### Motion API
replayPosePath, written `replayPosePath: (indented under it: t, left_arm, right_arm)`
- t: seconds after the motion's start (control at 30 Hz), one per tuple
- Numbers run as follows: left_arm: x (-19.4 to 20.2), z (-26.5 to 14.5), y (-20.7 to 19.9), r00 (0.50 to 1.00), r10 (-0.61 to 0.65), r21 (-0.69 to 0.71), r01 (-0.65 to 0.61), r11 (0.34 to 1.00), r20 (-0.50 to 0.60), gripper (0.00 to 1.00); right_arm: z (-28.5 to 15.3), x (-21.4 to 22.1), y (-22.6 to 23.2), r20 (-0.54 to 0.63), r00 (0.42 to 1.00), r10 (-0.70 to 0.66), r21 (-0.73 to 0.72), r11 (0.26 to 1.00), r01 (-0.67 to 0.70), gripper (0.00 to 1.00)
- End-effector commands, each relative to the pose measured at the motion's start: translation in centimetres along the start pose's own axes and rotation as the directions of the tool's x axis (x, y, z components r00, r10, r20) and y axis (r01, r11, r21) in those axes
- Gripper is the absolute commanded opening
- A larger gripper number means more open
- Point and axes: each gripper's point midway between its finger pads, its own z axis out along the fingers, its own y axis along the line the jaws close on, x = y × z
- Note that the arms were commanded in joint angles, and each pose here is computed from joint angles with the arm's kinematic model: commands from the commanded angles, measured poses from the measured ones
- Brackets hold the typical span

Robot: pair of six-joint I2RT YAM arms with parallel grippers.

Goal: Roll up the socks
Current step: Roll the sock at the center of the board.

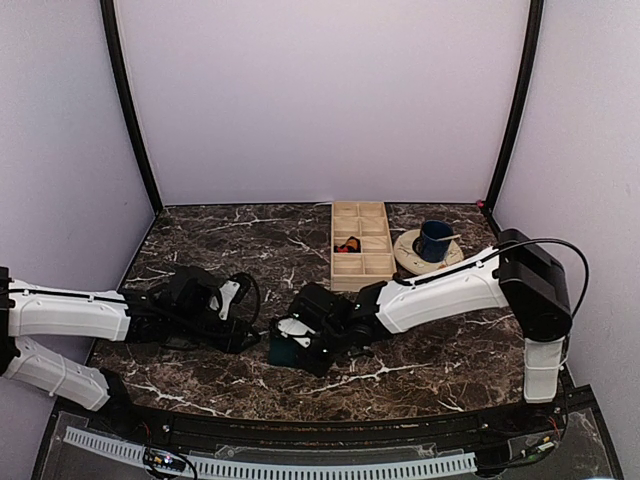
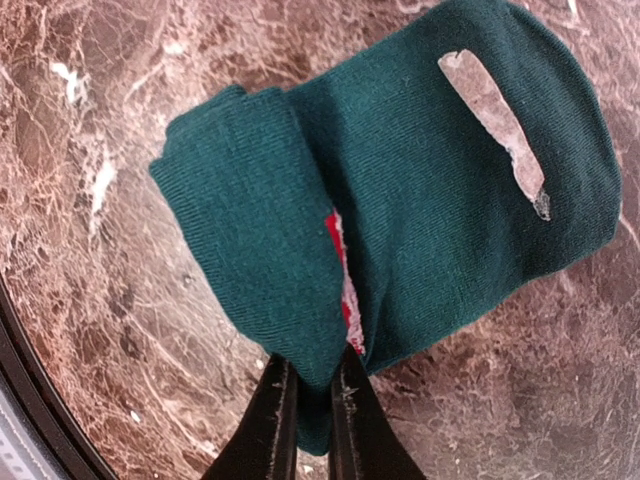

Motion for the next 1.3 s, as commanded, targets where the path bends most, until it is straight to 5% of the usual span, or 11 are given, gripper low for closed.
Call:
replayPosePath:
  t: [0.0,0.27,0.63,1.27]
  left_arm:
    - [-0.6,-0.4,-1.7,0.994,0.086,0.055,-0.09,0.994,0.068,0.41]
    - [-0.2,-1.2,-3.9,0.975,0.154,0.134,-0.176,0.975,0.162,0.43]
    - [1.8,-0.3,-5.5,0.95,0.277,0.194,-0.301,0.934,0.143,0.44]
    - [3.9,2.2,-7.4,0.864,0.498,0.163,-0.503,0.849,0.073,0.46]
  right_arm:
    - [1.0,4.3,-0.9,-0.191,0.98,0.047,0.001,0.999,-0.047,0.08]
    - [0.5,3.5,0.7,-0.223,0.975,0.011,-0.182,0.982,-0.053,0.09]
    - [0.0,2.6,1.8,-0.242,0.97,-0.029,-0.327,0.943,-0.054,0.09]
    - [-0.1,1.9,1.9,-0.275,0.96,-0.057,-0.396,0.916,-0.059,0.09]
